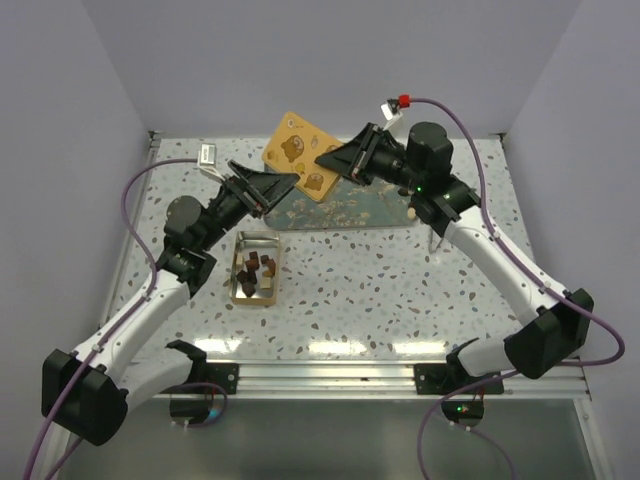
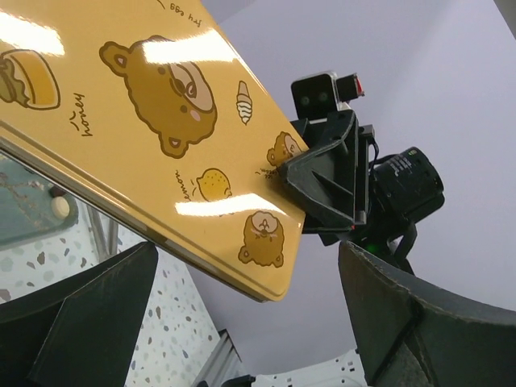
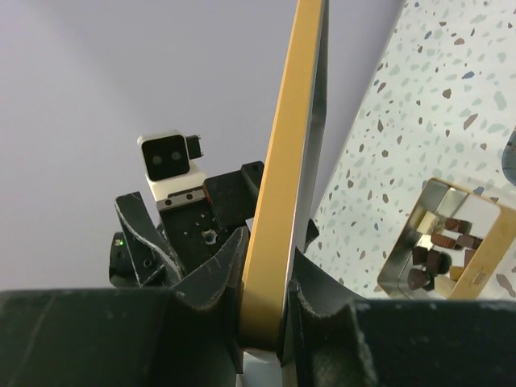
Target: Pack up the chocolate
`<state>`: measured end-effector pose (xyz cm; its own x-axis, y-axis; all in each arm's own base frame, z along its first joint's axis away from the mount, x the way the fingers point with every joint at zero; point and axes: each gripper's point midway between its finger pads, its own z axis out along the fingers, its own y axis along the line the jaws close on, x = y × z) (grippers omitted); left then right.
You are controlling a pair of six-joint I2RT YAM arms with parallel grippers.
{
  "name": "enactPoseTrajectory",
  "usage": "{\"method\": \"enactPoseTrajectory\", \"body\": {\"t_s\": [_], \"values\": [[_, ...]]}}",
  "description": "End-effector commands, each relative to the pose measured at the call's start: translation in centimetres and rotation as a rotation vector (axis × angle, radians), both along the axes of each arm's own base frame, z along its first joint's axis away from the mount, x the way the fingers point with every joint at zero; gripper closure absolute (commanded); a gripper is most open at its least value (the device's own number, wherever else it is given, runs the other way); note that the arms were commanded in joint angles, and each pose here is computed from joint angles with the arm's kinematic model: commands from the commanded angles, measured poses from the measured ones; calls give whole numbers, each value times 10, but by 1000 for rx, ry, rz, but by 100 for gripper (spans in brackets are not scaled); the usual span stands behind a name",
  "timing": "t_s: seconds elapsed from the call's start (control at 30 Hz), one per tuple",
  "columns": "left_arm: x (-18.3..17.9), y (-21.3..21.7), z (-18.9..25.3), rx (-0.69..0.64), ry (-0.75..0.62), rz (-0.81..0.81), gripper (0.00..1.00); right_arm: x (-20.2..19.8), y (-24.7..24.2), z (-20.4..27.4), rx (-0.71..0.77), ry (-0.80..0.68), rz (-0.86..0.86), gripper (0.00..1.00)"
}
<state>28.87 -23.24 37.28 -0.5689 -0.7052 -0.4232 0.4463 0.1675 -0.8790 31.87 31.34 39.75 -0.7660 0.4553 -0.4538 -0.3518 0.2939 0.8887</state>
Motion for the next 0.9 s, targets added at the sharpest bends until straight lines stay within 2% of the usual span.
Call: {"method": "enactPoseTrajectory", "body": {"t_s": [0.0, 0.2, 0.37, 0.47, 0.6, 0.7, 0.73, 0.87], "values": [[5, 13, 33, -33, -97, 83, 0, -30, 9, 31, 72, -61, 56, 100], [7, 18, 26, -6, -81, 120, 4, -40, 2, 12, 68, -32, 25, 100], [7, 12, 16, 8, -42, 86, 5, -38, -7, 25, 23, -91, -21, 100], [8, 10, 9, 17, -15, 77, 5, -38, -7, 34, 45, -111, -21, 100], [8, 12, 11, -14, -23, 85, 5, -39, -4, 29, 43, -97, -6, 100], [8, 16, 21, -32, -47, 103, 13, -41, -3, 20, 46, -74, -2, 100], [8, 16, 22, -34, -47, 107, 22, -42, -3, 18, 43, -69, -3, 100], [10, 17, 23, -49, -49, 115, 42, -46, -2, 4, 20, -42, 11, 100]]}}
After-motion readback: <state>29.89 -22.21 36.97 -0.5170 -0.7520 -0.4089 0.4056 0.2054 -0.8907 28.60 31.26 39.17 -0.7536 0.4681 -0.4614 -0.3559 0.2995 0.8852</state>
